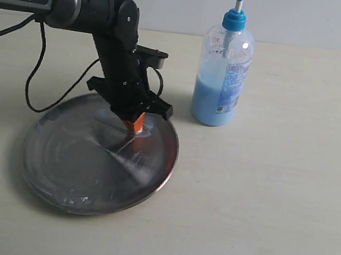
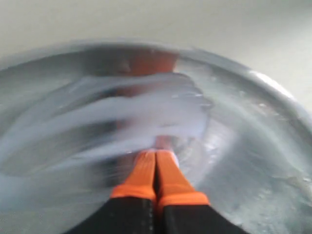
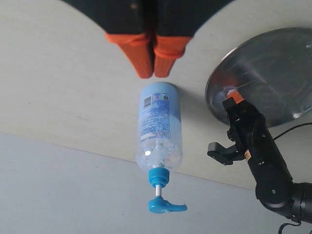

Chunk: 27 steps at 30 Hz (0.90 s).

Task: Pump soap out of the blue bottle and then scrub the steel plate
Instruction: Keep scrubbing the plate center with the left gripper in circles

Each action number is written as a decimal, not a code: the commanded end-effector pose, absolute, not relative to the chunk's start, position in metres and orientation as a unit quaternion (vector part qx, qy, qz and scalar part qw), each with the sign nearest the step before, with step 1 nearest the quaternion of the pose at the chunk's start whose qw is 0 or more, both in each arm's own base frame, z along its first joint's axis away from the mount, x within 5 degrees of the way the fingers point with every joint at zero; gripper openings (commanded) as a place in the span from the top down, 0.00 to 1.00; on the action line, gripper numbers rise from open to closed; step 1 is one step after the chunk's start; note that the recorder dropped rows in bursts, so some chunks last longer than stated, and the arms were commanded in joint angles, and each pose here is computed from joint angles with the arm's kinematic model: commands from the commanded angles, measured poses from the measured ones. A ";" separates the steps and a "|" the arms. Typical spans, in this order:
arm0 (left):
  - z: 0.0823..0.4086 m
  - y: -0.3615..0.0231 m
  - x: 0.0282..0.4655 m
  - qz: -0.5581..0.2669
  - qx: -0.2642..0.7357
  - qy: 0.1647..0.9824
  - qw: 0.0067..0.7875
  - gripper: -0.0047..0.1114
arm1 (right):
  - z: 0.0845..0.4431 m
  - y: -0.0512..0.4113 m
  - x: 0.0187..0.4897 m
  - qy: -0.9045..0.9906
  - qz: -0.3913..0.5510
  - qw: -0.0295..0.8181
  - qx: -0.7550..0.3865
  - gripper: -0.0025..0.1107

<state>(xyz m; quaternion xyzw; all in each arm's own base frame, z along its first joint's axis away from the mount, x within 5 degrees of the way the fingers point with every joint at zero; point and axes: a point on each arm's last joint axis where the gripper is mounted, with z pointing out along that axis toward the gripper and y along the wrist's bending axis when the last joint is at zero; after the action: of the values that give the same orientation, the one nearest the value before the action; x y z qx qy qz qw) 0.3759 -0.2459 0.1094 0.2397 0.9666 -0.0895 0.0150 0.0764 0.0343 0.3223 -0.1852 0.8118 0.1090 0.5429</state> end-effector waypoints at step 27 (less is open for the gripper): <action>0.099 -0.212 0.388 0.116 0.267 0.956 0.035 0.96 | 0.323 0.035 0.076 0.806 0.116 0.550 -0.185 0.98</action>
<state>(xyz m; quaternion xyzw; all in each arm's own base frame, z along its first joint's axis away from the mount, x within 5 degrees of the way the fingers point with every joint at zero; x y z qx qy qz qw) 0.3912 -0.2186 0.1074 0.2714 0.9562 0.0910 0.0604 0.0764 0.0347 0.3227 -0.1846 0.8104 0.1123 0.5446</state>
